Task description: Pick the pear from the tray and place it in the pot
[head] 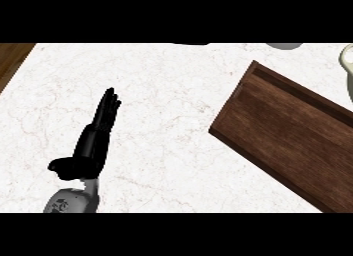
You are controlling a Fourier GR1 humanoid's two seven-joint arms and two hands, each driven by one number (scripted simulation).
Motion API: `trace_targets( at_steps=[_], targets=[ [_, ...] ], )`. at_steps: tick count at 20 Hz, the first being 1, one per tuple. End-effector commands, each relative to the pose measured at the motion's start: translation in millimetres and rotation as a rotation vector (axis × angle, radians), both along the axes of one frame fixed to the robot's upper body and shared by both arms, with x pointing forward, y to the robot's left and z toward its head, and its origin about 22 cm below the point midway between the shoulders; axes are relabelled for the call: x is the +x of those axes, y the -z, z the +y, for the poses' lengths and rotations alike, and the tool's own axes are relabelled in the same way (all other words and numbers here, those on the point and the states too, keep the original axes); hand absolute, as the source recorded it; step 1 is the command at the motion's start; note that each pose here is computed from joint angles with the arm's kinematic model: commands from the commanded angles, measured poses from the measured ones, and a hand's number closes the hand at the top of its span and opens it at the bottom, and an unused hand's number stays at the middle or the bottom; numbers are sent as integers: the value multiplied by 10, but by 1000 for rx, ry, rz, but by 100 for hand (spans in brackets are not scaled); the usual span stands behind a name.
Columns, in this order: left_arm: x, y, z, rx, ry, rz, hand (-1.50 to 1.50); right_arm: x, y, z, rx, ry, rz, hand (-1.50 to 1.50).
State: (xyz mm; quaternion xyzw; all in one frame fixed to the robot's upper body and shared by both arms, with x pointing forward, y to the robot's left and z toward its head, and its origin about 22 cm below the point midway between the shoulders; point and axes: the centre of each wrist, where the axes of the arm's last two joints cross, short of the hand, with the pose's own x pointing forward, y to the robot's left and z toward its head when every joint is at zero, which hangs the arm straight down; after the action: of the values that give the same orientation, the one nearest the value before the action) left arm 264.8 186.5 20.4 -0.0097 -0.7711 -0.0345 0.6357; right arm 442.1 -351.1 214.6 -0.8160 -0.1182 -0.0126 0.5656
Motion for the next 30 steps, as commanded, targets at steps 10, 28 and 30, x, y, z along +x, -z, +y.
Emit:
trace_targets(
  at_steps=[10,28,30],
  targets=[
    [-79,38,229,5,-75,7,0,-76,400,-330,108,194,-117,150],
    [-133,82,213,-13,-98,32,0,-398,1257,-647,550,280,-174,-150],
    [-190,105,383,-4,-107,13,0,-509,1327,-773,512,201,-288,-150]
  ],
)
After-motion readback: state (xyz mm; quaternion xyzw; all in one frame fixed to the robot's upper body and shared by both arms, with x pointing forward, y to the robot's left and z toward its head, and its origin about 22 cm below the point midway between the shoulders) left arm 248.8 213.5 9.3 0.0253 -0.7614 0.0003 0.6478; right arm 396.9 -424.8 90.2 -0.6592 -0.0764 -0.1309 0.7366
